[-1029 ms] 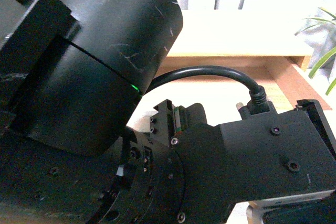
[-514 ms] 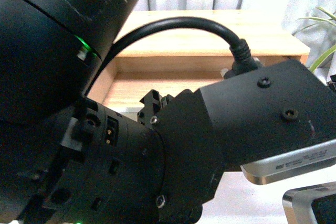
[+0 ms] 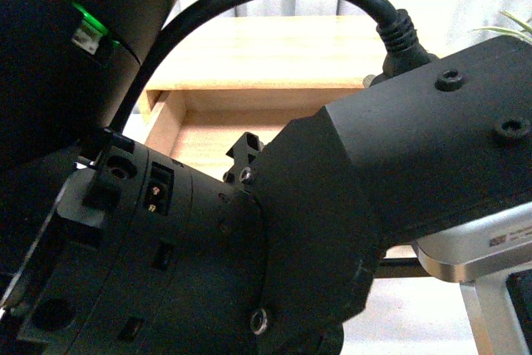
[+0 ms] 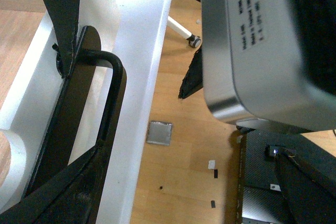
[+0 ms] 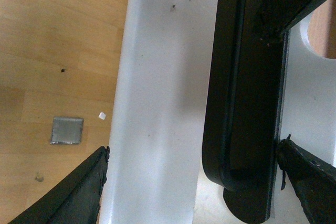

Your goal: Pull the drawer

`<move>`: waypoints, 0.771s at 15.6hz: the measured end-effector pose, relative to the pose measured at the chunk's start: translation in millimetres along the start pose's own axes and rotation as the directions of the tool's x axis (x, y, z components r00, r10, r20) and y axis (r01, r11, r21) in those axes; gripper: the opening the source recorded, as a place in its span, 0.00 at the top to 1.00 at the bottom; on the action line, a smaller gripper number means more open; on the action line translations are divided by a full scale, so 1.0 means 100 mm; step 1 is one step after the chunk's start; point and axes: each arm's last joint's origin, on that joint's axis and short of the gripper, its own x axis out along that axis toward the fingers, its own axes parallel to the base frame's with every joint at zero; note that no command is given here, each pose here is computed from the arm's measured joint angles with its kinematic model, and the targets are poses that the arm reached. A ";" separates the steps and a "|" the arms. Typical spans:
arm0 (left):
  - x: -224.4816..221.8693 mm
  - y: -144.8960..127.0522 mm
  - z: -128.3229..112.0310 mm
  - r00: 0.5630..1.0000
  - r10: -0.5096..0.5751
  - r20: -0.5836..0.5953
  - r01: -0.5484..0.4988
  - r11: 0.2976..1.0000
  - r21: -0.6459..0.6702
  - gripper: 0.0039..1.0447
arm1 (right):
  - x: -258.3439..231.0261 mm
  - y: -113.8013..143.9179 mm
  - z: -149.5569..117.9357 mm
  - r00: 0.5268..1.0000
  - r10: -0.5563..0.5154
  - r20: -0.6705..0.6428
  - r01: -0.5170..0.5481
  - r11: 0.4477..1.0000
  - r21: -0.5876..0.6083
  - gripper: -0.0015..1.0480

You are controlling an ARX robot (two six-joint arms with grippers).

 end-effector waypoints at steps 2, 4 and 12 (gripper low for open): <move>-0.10 0.02 0.06 0.998 0.015 0.056 -0.014 1.000 -0.007 0.06 | -0.03 -0.02 0.01 1.000 -0.002 0.004 0.002 1.000 0.013 0.06; -0.27 0.06 0.15 0.987 0.047 0.155 -0.043 0.999 -0.024 0.06 | -0.16 -0.12 0.05 0.999 -0.031 0.039 0.029 0.998 0.051 0.06; -1.15 0.52 -0.21 0.704 0.664 0.252 -0.451 0.692 -0.564 0.06 | -0.69 -0.45 -0.23 0.898 -0.429 0.099 0.340 0.819 0.463 0.06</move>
